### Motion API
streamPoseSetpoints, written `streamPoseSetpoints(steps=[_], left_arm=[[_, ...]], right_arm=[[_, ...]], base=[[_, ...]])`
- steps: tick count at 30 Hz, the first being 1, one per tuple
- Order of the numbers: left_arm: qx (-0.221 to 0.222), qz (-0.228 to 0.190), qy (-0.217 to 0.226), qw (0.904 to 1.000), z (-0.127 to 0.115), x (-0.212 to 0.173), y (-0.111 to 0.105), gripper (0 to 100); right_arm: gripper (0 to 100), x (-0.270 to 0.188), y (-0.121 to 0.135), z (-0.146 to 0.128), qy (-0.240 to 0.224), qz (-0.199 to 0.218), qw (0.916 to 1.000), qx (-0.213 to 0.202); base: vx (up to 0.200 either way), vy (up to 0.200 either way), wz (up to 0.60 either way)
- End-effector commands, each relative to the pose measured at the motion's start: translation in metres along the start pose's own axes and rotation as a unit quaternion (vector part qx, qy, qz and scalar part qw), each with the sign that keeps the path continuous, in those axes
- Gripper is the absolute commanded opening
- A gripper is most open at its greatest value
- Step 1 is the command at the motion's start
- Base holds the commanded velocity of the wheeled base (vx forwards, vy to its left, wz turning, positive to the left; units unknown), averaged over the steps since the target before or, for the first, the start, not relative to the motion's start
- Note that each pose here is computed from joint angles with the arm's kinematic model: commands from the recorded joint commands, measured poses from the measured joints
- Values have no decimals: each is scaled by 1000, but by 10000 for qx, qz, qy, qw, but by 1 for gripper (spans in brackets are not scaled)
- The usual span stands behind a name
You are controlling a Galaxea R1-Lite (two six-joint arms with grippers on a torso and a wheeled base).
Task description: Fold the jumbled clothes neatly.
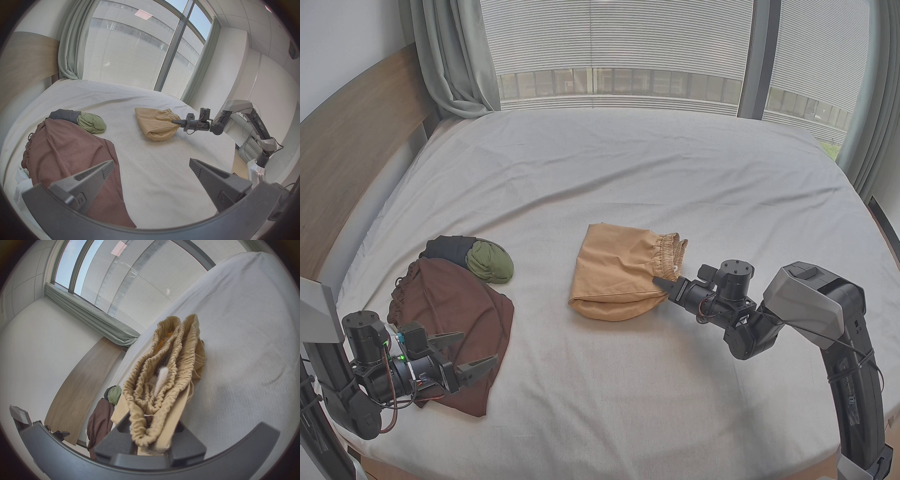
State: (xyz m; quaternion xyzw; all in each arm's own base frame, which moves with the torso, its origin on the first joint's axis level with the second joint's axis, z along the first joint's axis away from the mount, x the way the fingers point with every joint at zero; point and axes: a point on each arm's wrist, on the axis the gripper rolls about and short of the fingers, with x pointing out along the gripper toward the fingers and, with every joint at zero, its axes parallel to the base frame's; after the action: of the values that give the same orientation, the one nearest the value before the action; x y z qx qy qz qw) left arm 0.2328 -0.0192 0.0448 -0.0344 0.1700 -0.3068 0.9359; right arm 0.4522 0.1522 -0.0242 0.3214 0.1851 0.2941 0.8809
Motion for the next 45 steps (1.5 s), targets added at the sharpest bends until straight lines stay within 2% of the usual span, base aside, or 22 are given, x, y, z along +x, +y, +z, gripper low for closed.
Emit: streamPoseSetpoints(steps=[1, 4, 5, 9, 14, 17, 19, 24, 29, 36, 40, 45], left_arm=[[-1, 2, 0, 10000, 0, 0, 0, 100], [-8, 2, 0, 10000, 0, 0, 0, 100], [-4, 3, -6, 10000, 0, 0, 0, 100], [5, 3, -19, 10000, 1, 0, 0, 100], [-17, 3, -32, 10000, 1, 0, 0, 100], [-17, 3, -32, 10000, 1, 0, 0, 100], [-13, 4, -38, 10000, 2, 1, 1, 100], [-54, 4, -57, 10000, 2, 1, 1, 100], [-57, 4, -63, 10000, 3, 1, 1, 100], [-53, 4, -70, 10000, 3, 1, 1, 100], [-51, 12, -77, 10000, 3, 1, 1, 100], [-57, 9, -91, 9999, 4, 0, 2, 100]], right_arm=[[0, -1, -5, -8, 94, -66, 9999, 46], [0, -1, -6, -9, 99, -71, 9999, 49], [100, -1, -5, -9, 99, -71, 9999, 48], [100, -1, -7, -8, 5, -52, 9999, -161], [100, -7, -11, -2, -104, -169, 9996, -196], [100, -18, -16, 20, -408, -249, 9963, -718], [100, -24, -15, 31, -575, -272, 9948, -796], [100, -33, 2, 59, -883, -157, 9916, -933], [100, -33, 23, 69, -982, 26, 9899, -1022], [100, -15, 52, 49, -736, 367, 9911, -1050], [100, -4, 51, 37, -526, 338, 9931, -995], [100, 5, 47, 27, -489, 302, 9935, -978]], base=[[0, 0, 0], [0, 0, 0], [0, 0, 0], [0, 0, 0], [0, 0, 0], [0, 0, 0], [0, 0, 0], [0, 0, 0], [0, 0, 0], [0, 0, 0], [0, 0, 0], [0, 0, 0]])
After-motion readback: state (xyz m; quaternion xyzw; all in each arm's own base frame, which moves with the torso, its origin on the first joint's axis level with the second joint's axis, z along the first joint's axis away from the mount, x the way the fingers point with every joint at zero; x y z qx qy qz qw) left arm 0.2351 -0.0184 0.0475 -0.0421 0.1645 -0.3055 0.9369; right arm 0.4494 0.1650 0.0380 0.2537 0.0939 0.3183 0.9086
